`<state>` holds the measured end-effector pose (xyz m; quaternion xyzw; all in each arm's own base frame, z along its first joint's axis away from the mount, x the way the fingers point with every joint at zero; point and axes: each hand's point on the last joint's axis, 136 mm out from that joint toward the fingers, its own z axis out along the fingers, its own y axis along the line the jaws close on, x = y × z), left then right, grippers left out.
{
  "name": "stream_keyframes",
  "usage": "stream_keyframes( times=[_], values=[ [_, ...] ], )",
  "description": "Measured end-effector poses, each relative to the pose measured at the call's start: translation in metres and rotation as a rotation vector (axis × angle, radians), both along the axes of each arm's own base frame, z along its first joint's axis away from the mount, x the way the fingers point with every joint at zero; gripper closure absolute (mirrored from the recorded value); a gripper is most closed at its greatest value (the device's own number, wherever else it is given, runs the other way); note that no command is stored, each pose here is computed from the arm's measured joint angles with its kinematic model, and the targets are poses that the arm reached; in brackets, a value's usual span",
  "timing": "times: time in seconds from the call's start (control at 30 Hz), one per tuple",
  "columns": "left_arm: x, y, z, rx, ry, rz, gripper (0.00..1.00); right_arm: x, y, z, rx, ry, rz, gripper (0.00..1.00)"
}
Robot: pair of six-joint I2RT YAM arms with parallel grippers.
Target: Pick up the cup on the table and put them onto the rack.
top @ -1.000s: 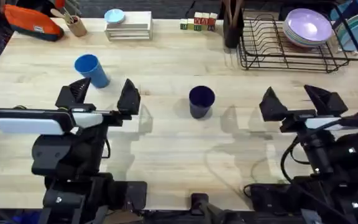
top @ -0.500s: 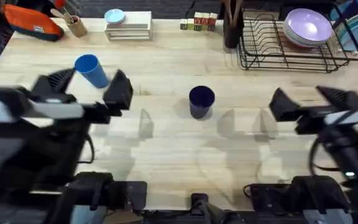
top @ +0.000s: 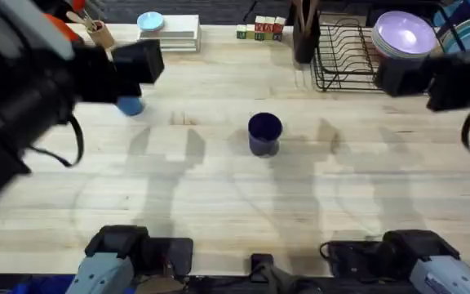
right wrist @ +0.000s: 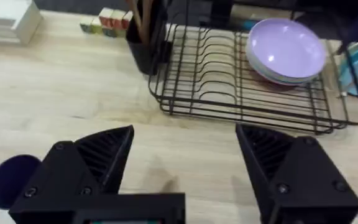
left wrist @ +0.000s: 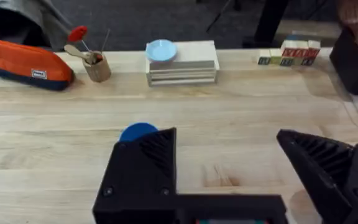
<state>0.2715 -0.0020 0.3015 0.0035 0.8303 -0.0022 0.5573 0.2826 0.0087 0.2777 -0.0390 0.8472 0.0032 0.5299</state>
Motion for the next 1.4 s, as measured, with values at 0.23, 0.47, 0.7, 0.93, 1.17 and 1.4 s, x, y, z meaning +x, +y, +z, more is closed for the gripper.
stream_keyframes(
  times=[0.23, 0.47, 0.7, 0.93, 1.17, 1.4],
  values=[
    [0.011, 0.000, 0.004, 0.035, 0.177, -0.016, 0.009, 0.021, 0.012, 0.013, 0.033, 0.128, 0.058, 0.008],
    [0.021, 0.000, -0.010, 0.062, 0.342, -0.034, 0.010, 0.015, 0.015, 0.016, 0.046, 0.250, 0.072, 0.008],
    [0.033, 0.000, -0.021, 0.085, 0.403, -0.052, 0.008, 0.010, 0.015, 0.008, 0.050, 0.301, 0.073, 0.008],
    [0.033, 0.000, -0.020, 0.086, 0.402, -0.052, 0.007, 0.007, 0.021, 0.006, 0.076, 0.317, 0.093, 0.008],
    [0.033, 0.000, -0.020, 0.086, 0.402, -0.052, 0.008, 0.009, 0.041, 0.000, 0.104, 0.348, 0.166, 0.008],
    [0.035, 0.000, -0.023, 0.085, 0.413, -0.053, 0.008, 0.005, 0.090, -0.014, 0.090, 0.412, 0.324, 0.008]
  ],
)
